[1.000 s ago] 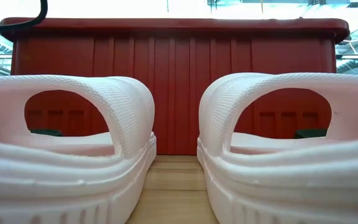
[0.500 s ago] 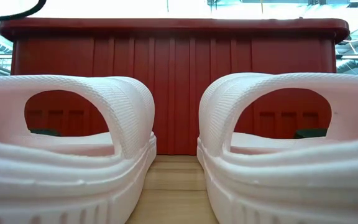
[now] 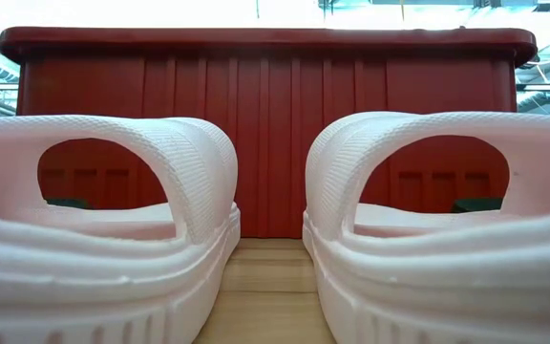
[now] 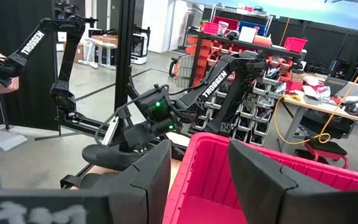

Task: Pick and place slides into bin
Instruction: Put the left black slipper into the red bin

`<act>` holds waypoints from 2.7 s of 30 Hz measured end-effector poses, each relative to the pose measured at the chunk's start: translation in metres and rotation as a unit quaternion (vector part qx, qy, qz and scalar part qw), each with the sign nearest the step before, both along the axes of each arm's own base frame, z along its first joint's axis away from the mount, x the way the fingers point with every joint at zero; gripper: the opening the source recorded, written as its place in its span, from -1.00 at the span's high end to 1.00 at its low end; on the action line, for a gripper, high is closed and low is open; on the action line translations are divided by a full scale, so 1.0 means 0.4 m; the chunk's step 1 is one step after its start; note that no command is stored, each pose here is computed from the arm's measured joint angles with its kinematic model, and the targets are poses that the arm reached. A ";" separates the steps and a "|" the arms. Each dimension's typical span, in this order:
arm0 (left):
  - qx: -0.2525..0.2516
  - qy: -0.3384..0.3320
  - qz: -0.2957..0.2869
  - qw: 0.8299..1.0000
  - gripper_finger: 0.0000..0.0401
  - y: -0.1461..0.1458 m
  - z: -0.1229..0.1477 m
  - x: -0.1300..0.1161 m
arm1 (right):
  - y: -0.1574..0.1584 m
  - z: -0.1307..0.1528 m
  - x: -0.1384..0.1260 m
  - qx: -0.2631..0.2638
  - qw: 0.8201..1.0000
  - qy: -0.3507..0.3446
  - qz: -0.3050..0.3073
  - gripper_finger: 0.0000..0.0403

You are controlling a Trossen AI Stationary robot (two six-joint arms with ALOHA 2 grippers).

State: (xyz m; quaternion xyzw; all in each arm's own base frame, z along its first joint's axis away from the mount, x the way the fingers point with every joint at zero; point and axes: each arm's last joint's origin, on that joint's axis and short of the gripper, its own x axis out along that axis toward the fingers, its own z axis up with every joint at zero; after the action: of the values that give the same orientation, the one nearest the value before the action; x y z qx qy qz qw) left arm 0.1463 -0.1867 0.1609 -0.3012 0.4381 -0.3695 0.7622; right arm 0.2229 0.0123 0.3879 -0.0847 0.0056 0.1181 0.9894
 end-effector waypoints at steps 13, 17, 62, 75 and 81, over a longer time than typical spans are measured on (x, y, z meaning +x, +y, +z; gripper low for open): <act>-0.052 -0.157 0.008 0.986 0.94 0.023 0.075 0.041 | 0.000 0.000 0.000 -0.004 1.000 -0.001 0.000 0.24; -0.050 -0.238 -0.003 0.970 0.98 0.031 0.128 0.061 | 0.000 0.000 0.000 -0.003 1.000 -0.001 0.000 0.24; 0.377 -0.172 0.058 0.908 0.96 0.470 0.631 0.105 | 0.001 -0.044 0.057 -0.016 0.999 0.038 0.001 0.24; 0.355 0.015 0.040 0.934 0.98 0.659 0.516 0.163 | 0.001 -0.044 0.057 -0.015 0.999 0.038 0.001 0.24; 0.313 0.049 0.026 0.948 0.94 0.714 0.463 0.204 | 0.001 -0.044 0.057 -0.015 0.999 0.038 0.001 0.24</act>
State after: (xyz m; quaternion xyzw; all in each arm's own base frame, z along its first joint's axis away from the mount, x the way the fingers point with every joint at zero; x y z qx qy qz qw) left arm 0.2279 0.0987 0.3461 -0.0767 0.5604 -0.1782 0.8052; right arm 0.2457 0.0128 0.3701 -0.0955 0.0449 0.1220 0.9869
